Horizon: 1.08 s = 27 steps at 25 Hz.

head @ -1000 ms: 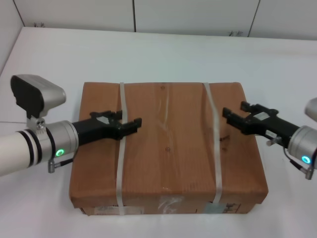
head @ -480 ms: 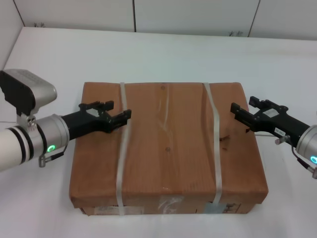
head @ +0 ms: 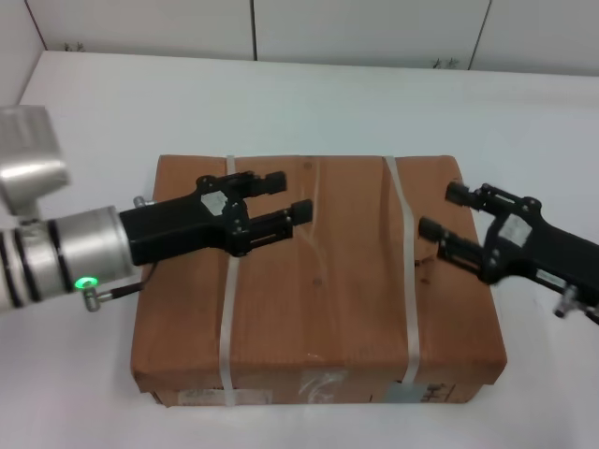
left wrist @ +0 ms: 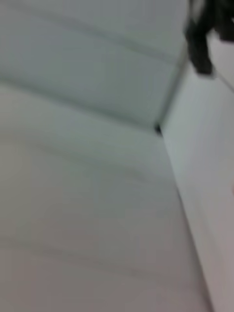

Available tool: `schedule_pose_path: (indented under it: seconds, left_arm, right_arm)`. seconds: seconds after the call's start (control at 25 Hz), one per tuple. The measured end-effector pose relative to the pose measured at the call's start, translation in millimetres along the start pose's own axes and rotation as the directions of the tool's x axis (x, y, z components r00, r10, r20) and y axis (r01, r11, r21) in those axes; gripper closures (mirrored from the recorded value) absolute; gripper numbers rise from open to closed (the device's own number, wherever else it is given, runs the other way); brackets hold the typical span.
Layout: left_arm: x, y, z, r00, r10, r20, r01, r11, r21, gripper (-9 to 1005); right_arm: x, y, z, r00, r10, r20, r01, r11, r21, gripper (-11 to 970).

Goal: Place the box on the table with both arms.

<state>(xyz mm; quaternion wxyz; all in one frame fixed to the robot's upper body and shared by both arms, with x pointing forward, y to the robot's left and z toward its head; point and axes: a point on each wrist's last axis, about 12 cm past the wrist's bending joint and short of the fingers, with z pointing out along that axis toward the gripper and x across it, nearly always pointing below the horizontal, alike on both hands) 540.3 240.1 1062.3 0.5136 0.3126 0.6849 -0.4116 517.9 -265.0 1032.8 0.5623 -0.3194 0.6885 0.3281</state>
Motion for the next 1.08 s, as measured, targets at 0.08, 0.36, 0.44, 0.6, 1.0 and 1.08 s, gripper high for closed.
schedule_pose_path:
  seconds: [0.08,0.36,0.44,0.6,1.0,1.08]
  left_arm:
    - [-10,-4.5,-9,0.999,0.002,0.032,-0.005,0.996,0.094,370]
    - [-19,-13.6,-28,0.996,0.088,0.033,-0.093,0.962,0.257,371]
    - [-17,-14.6,-28,0.993,0.111,0.025,-0.114,0.957,0.266,371]
    - [-15,-15.9,-27,0.993,0.118,0.023,-0.12,0.955,0.27,370]
    - [-13,-16.5,-25,0.993,0.112,0.025,-0.115,0.96,0.256,371]
    - [-12,-16.2,-25,0.994,0.111,0.023,-0.114,0.962,0.249,371]
  right_arm:
    - [-9,2.8,-7,0.999,-0.034,0.0,0.033,0.994,-0.106,283]
    - [-30,7.7,-14,0.997,-0.076,0.005,0.074,0.95,-0.304,283]
    - [-33,9.1,-15,0.997,-0.072,0.019,0.074,0.943,-0.325,283]
    - [-36,9.1,-14,0.998,-0.066,0.024,0.07,0.937,-0.341,283]
    - [-37,8.0,-12,0.997,-0.072,0.026,0.076,0.941,-0.329,283]
    - [-36,7.1,-11,0.997,-0.076,0.023,0.079,0.945,-0.318,283]
